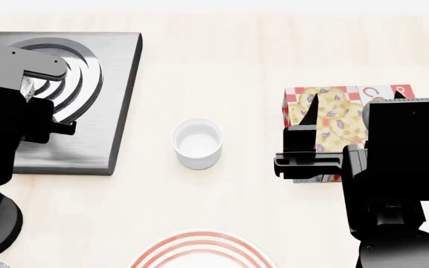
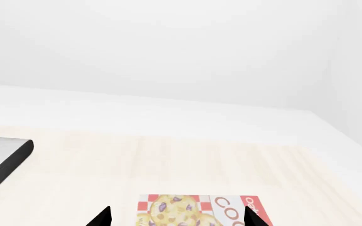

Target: Pick the akita bowl on the stove and place it on the plate.

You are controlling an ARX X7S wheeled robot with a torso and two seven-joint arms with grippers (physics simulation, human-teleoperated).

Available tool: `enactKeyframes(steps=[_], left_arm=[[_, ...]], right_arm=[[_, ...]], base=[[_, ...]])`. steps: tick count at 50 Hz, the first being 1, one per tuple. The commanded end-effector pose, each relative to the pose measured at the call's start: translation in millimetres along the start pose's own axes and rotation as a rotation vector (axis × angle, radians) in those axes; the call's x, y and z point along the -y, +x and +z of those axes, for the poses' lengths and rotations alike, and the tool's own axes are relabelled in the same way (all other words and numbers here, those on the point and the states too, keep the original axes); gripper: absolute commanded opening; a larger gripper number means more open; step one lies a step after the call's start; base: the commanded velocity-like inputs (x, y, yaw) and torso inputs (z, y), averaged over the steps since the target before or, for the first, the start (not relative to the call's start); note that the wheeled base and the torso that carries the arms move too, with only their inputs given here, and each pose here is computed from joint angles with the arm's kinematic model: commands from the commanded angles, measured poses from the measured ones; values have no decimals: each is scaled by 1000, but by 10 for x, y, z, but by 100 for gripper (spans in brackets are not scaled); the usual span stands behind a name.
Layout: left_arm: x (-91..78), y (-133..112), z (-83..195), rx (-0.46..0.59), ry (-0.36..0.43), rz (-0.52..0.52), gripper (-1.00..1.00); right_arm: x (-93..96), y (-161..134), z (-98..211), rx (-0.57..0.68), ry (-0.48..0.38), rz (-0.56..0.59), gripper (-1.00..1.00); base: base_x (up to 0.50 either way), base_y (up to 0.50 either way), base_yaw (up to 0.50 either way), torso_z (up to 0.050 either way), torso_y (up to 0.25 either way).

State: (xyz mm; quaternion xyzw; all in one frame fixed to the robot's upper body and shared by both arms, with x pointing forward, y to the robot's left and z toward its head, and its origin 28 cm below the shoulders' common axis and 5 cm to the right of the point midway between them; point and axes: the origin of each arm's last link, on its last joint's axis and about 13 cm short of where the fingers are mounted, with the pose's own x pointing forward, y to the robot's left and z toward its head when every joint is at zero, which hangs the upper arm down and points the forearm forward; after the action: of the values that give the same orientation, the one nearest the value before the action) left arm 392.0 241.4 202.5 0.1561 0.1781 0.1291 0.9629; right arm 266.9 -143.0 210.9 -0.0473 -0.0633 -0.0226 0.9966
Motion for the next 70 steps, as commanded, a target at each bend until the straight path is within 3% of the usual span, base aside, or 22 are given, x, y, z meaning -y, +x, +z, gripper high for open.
enactKeyframes(steps=[1, 22, 29, 36, 44, 63, 70], left_arm=[[23, -10, 22, 3, -15, -23, -100], [20, -25, 89, 28, -19, -38, -100], [-11, -46, 162, 40, -58, -12, -100], [-53, -153, 451, 127, -144, -22, -100], [-61, -366, 754, 249, -146, -72, -100], [-158, -1009, 1035, 586, 275, -288, -100], [-197, -1283, 1048, 717, 484, -331, -100]], right_arm=[[17, 20, 1, 8, 20, -8, 100], [17, 20, -2, 9, 18, -10, 100], [13, 16, 5, 9, 17, -8, 100], [16, 19, -1, 10, 16, -9, 100], [18, 20, 8, 11, 17, -10, 100], [15, 21, -4, 9, 14, -8, 100], [16, 25, 1, 10, 14, -9, 100]], base=[[0, 0, 0, 0, 0], [0, 0, 0, 0, 0], [0, 0, 0, 0, 0], [0, 0, 0, 0, 0], [0, 0, 0, 0, 0], [0, 0, 0, 0, 0], [0, 0, 0, 0, 0]])
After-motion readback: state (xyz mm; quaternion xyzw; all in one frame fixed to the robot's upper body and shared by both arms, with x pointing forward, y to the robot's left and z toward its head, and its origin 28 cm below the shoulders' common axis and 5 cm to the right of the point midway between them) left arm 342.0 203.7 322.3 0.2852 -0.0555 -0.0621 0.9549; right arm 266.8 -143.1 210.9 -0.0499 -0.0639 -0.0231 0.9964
